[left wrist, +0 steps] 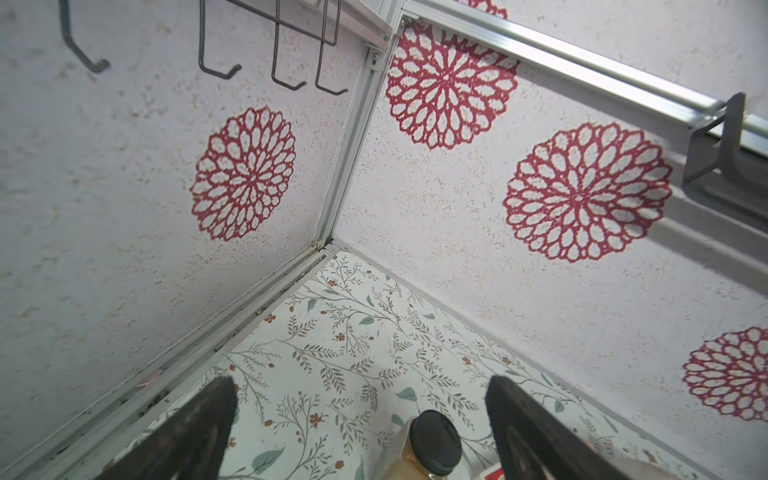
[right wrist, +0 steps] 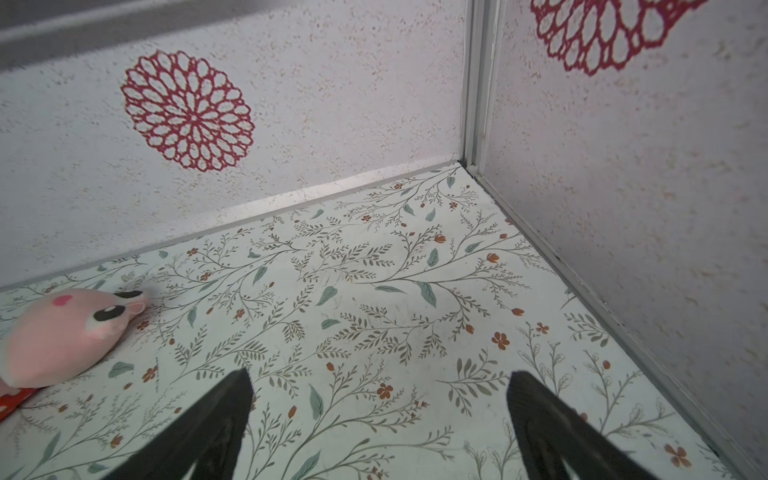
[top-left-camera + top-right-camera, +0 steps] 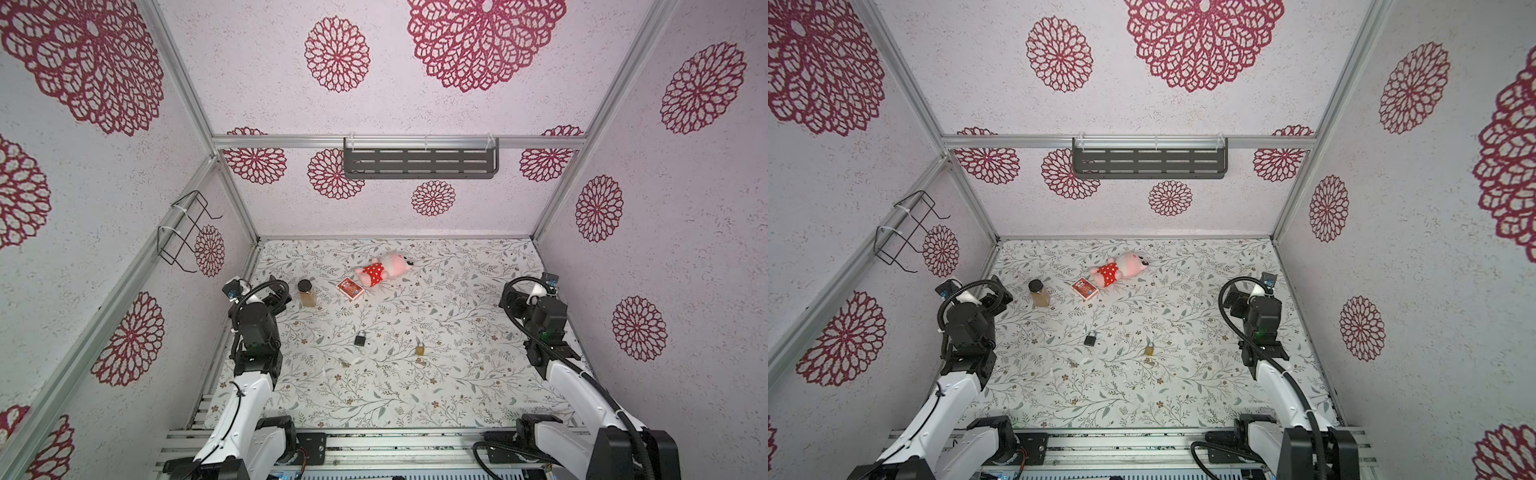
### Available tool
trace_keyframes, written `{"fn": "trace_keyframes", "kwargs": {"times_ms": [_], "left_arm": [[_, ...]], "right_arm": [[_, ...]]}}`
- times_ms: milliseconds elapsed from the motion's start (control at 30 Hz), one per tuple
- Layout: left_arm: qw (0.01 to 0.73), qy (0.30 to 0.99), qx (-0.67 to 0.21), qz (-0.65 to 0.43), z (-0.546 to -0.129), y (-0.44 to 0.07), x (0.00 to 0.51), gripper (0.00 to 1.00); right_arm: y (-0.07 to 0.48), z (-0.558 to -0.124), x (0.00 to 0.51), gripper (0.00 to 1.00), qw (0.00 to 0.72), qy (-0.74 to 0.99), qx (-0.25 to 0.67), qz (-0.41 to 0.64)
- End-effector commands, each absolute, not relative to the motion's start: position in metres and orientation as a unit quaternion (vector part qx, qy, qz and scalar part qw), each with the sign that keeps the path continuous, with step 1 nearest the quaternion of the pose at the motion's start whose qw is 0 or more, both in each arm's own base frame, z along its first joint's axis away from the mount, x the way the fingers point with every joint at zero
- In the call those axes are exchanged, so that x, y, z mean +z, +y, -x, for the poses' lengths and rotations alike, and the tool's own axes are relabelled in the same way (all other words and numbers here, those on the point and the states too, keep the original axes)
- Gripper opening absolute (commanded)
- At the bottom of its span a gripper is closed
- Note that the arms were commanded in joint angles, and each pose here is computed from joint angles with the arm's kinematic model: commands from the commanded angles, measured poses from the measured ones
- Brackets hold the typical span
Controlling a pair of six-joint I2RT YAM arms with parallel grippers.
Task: Unlock with the key
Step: 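Raise both arms and move both grippers toward the brass padlock area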
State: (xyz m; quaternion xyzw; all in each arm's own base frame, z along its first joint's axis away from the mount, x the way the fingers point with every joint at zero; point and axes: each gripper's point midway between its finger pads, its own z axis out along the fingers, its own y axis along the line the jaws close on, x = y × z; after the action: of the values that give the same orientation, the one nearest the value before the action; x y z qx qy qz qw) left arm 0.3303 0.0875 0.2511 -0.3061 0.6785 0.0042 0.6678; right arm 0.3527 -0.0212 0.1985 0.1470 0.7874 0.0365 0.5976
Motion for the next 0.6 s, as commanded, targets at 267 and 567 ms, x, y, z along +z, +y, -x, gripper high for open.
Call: {"fn": "trace_keyframes", "kwargs": {"times_ms": [267,567], "left_arm": [[0.574,0.719,-0.109,0.376,-0.302,0.065,0.22,0.97],[0.512,0.769,-0.196,0.329,-0.291,0.01,0.214,0.97]], "right_arm": [[0.017,-0.323,0.166,0.99,0.492,0.841,0.16,-0.159],[0.054,-0.31,0.152,0.99,0.422,0.879,0.188,-0.117]]}}
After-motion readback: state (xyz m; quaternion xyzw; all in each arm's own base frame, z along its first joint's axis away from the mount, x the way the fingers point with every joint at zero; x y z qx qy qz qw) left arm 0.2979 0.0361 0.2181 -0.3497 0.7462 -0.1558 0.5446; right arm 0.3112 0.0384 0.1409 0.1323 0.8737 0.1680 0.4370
